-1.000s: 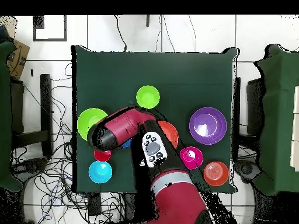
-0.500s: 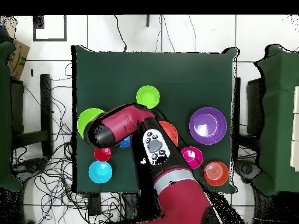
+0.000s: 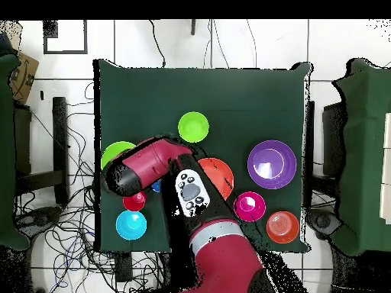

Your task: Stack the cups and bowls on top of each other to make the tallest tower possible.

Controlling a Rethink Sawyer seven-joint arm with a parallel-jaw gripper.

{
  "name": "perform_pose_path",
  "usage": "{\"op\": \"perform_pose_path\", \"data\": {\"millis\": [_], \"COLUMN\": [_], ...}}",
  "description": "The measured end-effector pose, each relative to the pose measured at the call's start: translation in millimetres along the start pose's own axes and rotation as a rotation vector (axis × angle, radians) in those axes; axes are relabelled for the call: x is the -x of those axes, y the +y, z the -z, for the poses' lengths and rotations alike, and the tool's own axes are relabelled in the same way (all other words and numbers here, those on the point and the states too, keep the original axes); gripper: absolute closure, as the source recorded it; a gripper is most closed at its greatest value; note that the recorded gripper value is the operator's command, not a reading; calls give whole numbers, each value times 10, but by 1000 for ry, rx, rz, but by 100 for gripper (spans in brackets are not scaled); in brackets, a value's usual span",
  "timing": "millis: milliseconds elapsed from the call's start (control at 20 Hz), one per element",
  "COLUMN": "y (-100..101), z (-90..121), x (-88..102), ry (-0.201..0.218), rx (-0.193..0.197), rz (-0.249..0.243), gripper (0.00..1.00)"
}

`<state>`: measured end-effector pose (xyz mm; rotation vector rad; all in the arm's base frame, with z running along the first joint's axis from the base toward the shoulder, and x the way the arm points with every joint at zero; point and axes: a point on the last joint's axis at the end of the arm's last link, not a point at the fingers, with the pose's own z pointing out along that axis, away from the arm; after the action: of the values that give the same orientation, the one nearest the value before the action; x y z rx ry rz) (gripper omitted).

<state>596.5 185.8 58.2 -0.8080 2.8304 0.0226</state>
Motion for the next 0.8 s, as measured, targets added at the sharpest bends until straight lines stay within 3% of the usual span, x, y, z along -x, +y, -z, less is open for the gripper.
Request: {"op": "perform_pose_path", "data": {"millis": [450, 800], "y": [167, 142], "z": [-12, -13], "x": [2, -11], "ry": [9, 11], "rx": [-8, -11], "rz": [33, 30], "gripper": [0, 0]}}
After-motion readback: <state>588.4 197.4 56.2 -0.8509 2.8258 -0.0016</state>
